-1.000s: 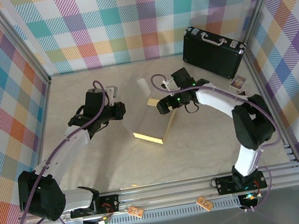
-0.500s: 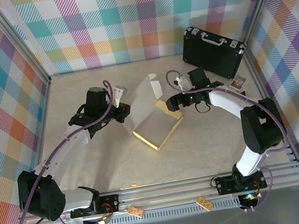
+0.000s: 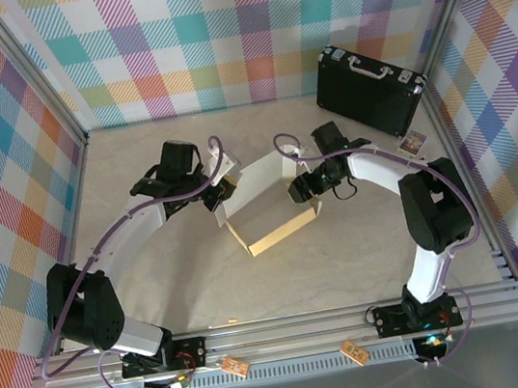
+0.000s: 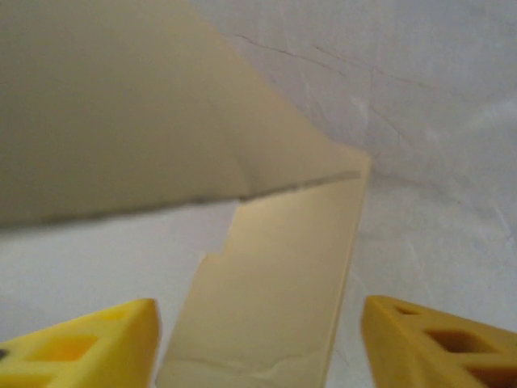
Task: Fold the paper box
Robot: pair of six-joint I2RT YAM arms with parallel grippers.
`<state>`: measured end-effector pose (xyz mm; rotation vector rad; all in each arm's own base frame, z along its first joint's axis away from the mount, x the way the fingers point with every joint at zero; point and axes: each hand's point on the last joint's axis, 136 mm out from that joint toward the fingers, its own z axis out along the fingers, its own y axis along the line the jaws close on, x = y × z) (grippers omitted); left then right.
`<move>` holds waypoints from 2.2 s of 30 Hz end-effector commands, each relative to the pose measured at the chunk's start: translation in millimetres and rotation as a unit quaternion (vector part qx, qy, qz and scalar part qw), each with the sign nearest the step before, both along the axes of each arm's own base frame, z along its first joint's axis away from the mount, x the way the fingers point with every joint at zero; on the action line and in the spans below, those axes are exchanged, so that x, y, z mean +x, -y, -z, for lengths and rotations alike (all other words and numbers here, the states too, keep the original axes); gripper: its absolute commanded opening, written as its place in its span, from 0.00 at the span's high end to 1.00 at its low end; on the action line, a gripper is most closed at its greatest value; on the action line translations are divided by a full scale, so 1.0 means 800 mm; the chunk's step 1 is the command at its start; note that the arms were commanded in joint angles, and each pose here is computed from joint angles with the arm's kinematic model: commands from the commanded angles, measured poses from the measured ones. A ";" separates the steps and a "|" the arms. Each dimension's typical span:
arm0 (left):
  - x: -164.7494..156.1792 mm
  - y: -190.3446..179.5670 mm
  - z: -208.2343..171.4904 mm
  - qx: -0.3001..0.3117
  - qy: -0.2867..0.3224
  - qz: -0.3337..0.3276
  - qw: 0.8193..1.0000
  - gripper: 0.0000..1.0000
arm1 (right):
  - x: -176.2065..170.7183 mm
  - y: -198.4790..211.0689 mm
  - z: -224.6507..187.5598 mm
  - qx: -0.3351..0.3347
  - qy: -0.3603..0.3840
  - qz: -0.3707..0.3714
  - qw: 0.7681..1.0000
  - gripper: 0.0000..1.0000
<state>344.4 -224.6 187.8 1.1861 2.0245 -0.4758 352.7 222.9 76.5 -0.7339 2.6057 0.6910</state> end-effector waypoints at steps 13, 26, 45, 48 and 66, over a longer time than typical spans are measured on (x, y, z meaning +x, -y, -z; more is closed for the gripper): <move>-0.018 0.009 -0.064 -0.071 0.081 0.006 0.994 0.96 | -0.025 -0.018 -0.050 0.088 0.035 0.015 0.995 0.21; -0.046 0.015 -0.066 -0.042 0.144 0.038 0.988 0.96 | -0.026 0.085 -0.077 0.101 0.080 0.227 0.965 0.01; -0.042 0.022 -0.061 -0.040 0.133 0.051 0.989 0.97 | -0.017 0.061 -0.011 0.193 -0.068 0.239 0.949 0.39; -0.040 0.023 -0.058 -0.039 0.127 0.050 0.990 0.97 | -0.014 0.045 -0.018 0.226 -0.076 0.213 0.948 0.44; -0.028 0.031 -0.048 -0.052 0.097 0.033 0.993 0.98 | -0.038 -0.003 0.007 0.179 -0.089 0.150 0.968 0.69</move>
